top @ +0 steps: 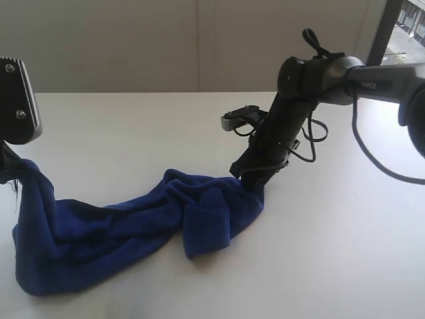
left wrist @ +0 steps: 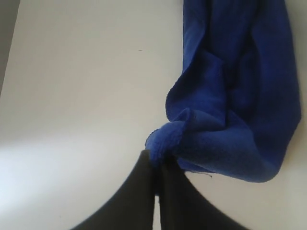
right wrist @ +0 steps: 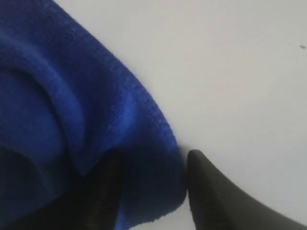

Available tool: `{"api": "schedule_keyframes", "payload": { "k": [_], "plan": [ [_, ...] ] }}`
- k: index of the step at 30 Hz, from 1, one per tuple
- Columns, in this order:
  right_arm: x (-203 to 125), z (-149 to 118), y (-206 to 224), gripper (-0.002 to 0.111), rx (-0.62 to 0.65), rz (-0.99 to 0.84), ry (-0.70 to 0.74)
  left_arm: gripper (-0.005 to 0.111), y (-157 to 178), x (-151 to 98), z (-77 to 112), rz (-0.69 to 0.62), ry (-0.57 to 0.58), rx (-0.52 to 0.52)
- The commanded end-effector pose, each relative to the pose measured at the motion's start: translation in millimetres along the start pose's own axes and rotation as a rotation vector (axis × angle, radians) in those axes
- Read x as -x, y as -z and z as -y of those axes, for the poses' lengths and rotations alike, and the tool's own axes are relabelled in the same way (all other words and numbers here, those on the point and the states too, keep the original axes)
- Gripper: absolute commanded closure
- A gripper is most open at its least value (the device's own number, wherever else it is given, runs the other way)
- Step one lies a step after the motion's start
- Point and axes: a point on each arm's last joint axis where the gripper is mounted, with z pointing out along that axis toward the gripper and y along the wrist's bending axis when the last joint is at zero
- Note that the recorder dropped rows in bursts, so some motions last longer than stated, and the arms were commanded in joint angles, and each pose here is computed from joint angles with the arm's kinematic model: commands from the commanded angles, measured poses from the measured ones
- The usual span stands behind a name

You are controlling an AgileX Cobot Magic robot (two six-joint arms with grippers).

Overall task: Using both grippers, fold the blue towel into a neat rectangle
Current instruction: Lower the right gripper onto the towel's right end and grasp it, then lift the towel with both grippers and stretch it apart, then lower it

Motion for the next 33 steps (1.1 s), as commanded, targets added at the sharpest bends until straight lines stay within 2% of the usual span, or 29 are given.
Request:
{"api": "schedule_keyframes", "payload": {
  "k": [1, 7, 9, 20, 24, 29, 33],
  "plan": [
    [2.9, 3.7, 2.9, 0.068, -0.050, 0.018, 0.010, 0.107, -0.6, -0.7, 2.4, 0.001, 0.020, -0.017],
    [2.3, 4.7, 2.9, 0.068, -0.061, 0.012, 0.013, 0.107, -0.6, -0.7, 2.4, 0.001, 0.020, -0.017],
    [2.5, 4.8, 2.9, 0.071, -0.062, 0.013, 0.010, 0.107, -0.6, -0.7, 2.4, 0.001, 0.020, -0.017],
    [0.7, 6.4, 3.9, 0.108, -0.083, -0.004, 0.024, 0.107, -0.6, -0.8, 2.4, 0.000, 0.017, -0.017],
    [-3.3, 13.0, 26.4, 0.108, -0.219, -0.040, 0.016, 0.107, -0.6, -1.2, 1.8, -0.005, 0.009, -0.010],
    [-9.0, 19.2, 76.3, 0.108, -0.435, -0.048, 0.007, 0.107, -0.1, -2.8, -0.3, -0.020, -0.013, 0.014],
    [-12.6, 10.3, 123.6, 0.108, -0.515, 0.022, -0.010, 0.107, 0.0, -4.0, -2.0, -0.033, -0.018, 0.032]
  ]
}}
